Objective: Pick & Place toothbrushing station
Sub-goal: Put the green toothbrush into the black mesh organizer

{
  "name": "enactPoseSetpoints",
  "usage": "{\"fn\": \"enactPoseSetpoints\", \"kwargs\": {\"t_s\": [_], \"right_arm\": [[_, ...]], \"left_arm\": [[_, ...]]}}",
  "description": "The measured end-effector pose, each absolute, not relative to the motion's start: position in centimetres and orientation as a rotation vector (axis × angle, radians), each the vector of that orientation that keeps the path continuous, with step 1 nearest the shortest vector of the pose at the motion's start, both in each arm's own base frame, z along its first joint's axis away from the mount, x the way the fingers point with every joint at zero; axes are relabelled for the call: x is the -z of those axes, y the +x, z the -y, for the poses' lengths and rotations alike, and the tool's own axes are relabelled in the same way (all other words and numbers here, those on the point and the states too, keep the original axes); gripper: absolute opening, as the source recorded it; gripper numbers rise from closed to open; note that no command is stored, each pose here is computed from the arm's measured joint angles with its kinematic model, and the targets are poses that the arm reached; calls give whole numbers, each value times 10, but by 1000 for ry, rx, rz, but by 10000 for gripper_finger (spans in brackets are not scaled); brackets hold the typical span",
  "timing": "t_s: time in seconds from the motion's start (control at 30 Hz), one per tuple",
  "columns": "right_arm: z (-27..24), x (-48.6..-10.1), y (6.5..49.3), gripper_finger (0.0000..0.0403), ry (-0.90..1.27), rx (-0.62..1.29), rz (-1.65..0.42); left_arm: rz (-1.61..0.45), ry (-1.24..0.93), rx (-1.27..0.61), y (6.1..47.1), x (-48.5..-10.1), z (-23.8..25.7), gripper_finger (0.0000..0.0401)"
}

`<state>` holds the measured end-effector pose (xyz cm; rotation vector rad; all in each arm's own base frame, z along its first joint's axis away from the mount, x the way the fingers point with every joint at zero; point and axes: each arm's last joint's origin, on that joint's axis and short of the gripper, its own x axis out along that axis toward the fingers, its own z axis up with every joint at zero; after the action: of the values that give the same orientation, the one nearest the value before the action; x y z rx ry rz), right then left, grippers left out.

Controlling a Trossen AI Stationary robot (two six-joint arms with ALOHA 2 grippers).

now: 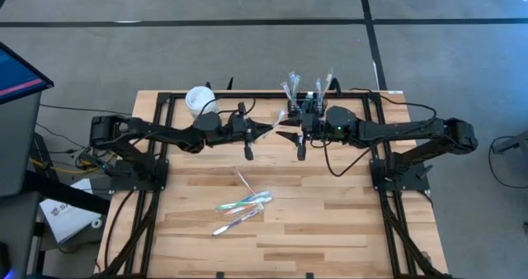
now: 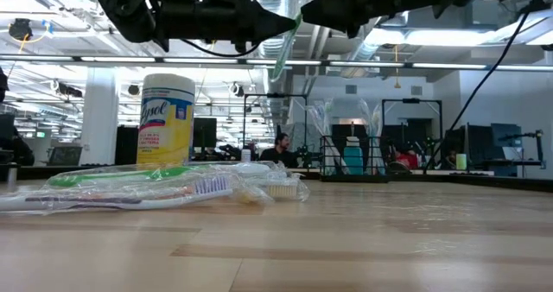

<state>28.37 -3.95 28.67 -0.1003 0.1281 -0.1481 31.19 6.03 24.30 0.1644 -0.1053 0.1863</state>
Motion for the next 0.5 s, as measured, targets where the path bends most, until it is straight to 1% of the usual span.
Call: {"fn": "enactPoseSetpoints", "kwargs": {"t_s": [0.3,0.5], "right_arm": [[40,-292,284,128,-109,153,-74],[40,-295,284,110,-110,154,-41]], "left_arm": [[115,167,-167,313,-244,-60,4],[123,168,-157,313,-244,-60,3]]}}
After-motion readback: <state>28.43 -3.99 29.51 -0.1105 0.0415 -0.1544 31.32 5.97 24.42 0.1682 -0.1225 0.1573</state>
